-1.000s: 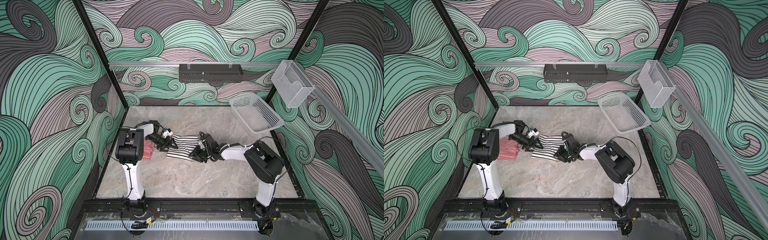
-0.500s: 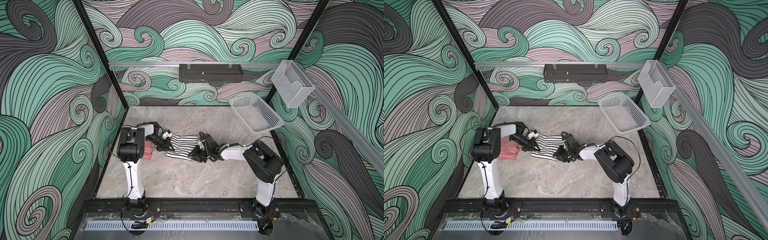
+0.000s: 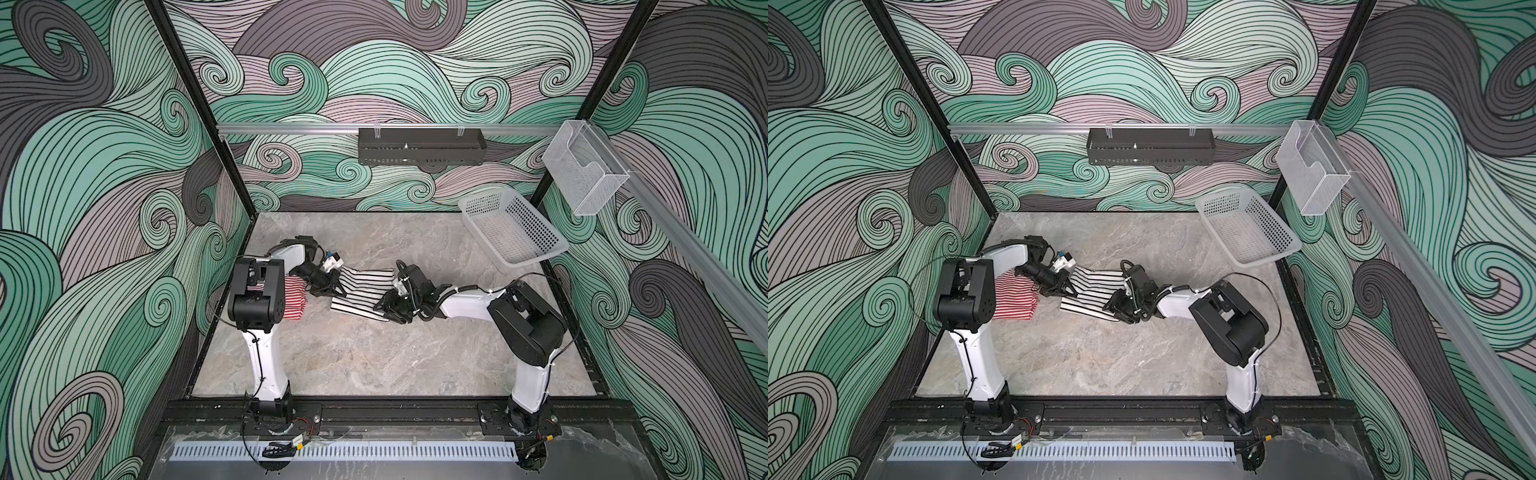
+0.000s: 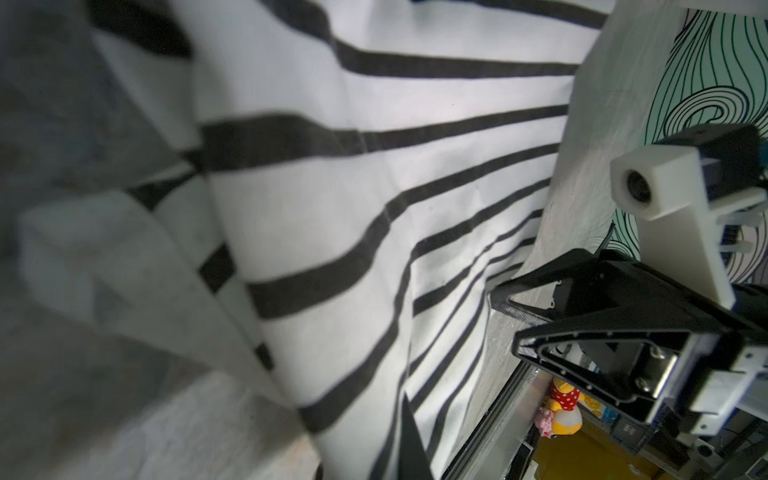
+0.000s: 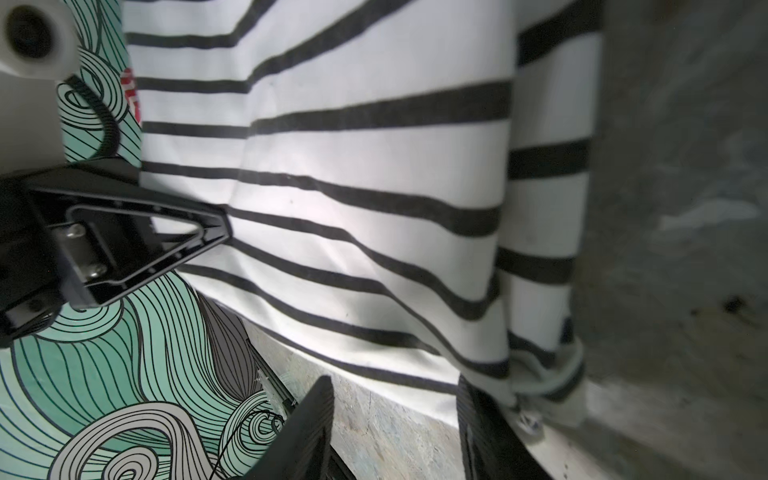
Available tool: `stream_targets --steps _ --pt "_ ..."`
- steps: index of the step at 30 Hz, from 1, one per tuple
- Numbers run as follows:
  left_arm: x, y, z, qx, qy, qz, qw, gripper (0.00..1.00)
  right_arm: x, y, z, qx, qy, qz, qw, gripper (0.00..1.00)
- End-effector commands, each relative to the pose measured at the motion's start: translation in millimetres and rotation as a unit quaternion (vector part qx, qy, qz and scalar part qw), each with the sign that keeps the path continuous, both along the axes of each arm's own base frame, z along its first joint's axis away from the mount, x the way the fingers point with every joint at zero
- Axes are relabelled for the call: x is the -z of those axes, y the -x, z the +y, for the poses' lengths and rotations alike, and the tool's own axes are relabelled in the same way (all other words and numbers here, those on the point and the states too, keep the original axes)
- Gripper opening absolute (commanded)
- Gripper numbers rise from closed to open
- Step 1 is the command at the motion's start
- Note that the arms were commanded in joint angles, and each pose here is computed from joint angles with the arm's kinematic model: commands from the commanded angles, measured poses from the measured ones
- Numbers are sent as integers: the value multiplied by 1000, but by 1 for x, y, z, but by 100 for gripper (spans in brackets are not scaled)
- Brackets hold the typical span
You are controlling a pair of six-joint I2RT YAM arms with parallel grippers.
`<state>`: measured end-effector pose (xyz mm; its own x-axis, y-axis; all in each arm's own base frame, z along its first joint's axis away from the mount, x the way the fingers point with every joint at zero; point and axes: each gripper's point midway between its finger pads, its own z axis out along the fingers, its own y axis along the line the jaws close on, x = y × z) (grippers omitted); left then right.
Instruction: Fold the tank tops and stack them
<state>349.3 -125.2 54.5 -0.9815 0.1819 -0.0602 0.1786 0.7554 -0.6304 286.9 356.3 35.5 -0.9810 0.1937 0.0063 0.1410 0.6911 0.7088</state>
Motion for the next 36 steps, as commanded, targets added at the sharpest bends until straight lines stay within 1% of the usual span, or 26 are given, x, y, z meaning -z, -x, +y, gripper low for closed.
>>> stream_targets --steps 1,6,11,15,20,25,32,36 --pt "-37 -5 17 18 -47 -56 997 0 11 1 -27 13 54 15 998 52" --pt "-58 1 35 36 -87 -79 992 0 5 -13 -28 19 46 9 999 52" --pt "-77 5 56 53 -127 -103 985 0 0 -23 -19 11 35 5 999 52" --pt "-92 5 78 55 -166 -117 978 0 0 -26 -13 8 27 7 1000 52" --pt "-116 9 97 61 -188 -134 971 0 2 -27 -10 6 24 9 1000 52" --pt "-132 13 118 61 -230 -150 960 0 4 -26 -10 7 24 12 1000 52" --pt "-154 21 136 59 -243 -159 955 0 7 -26 -10 8 24 15 1000 52" --pt "-156 24 151 58 -255 -162 951 0 7 -27 -8 7 20 16 1000 52"
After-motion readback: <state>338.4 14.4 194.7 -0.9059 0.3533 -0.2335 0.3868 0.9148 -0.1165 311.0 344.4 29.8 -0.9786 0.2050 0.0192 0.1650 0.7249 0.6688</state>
